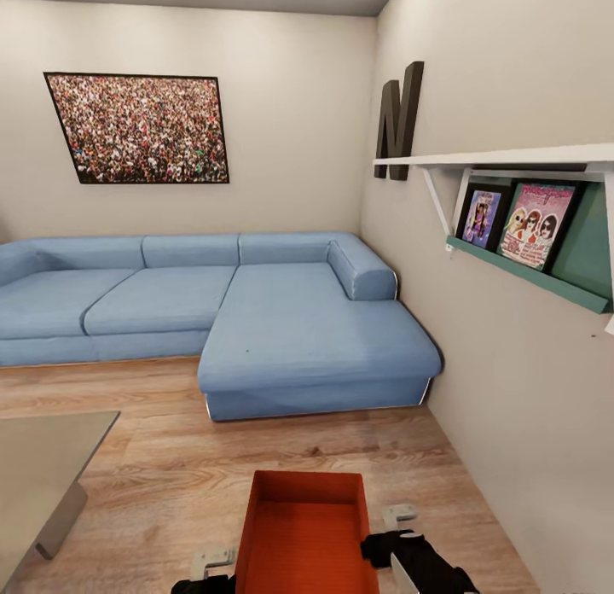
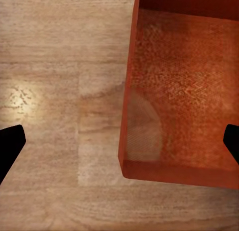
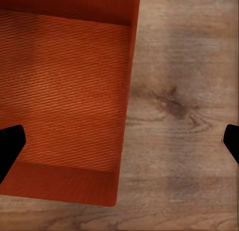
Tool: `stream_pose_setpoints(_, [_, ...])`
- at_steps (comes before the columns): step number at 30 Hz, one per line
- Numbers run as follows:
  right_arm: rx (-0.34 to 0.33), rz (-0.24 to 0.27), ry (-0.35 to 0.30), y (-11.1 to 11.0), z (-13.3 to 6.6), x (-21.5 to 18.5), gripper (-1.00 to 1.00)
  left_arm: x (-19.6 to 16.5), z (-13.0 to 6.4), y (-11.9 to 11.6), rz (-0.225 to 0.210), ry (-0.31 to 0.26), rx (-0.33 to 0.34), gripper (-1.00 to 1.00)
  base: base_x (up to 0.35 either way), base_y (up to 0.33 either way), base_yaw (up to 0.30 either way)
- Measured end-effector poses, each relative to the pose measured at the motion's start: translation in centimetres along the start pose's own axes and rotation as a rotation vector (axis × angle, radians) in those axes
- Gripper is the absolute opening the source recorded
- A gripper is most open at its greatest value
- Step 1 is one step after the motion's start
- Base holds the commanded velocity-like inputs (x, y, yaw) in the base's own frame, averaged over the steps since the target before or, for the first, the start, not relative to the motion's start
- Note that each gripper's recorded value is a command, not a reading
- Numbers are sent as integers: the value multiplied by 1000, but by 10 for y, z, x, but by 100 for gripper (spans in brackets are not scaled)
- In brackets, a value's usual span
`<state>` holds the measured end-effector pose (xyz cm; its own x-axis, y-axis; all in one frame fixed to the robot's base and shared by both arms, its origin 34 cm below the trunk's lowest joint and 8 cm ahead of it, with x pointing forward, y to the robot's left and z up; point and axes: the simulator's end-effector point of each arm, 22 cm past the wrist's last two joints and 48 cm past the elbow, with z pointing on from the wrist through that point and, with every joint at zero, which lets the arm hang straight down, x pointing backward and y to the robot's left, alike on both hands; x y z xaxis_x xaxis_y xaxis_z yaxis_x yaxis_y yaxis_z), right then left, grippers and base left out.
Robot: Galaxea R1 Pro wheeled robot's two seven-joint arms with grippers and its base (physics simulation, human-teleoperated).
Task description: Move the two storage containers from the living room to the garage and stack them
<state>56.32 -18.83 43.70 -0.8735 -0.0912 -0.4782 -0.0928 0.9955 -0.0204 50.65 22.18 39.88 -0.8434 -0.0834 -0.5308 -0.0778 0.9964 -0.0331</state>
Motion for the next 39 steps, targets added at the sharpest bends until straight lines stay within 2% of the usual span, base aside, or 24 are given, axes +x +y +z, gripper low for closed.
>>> stream_pose_setpoints(8, [8,39,17,-8,3,-1,100,3,3,0,0,0,0,100,0,0,0])
stream_pose_setpoints(28, [9,46,12,-8,27,13,100,24,26,2,0,-1,0,100,0,0,0])
stream_pose_setpoints(39, [9,45,19,-7,28,17,100,21,27,2,1,-6,1,100,0,0,0])
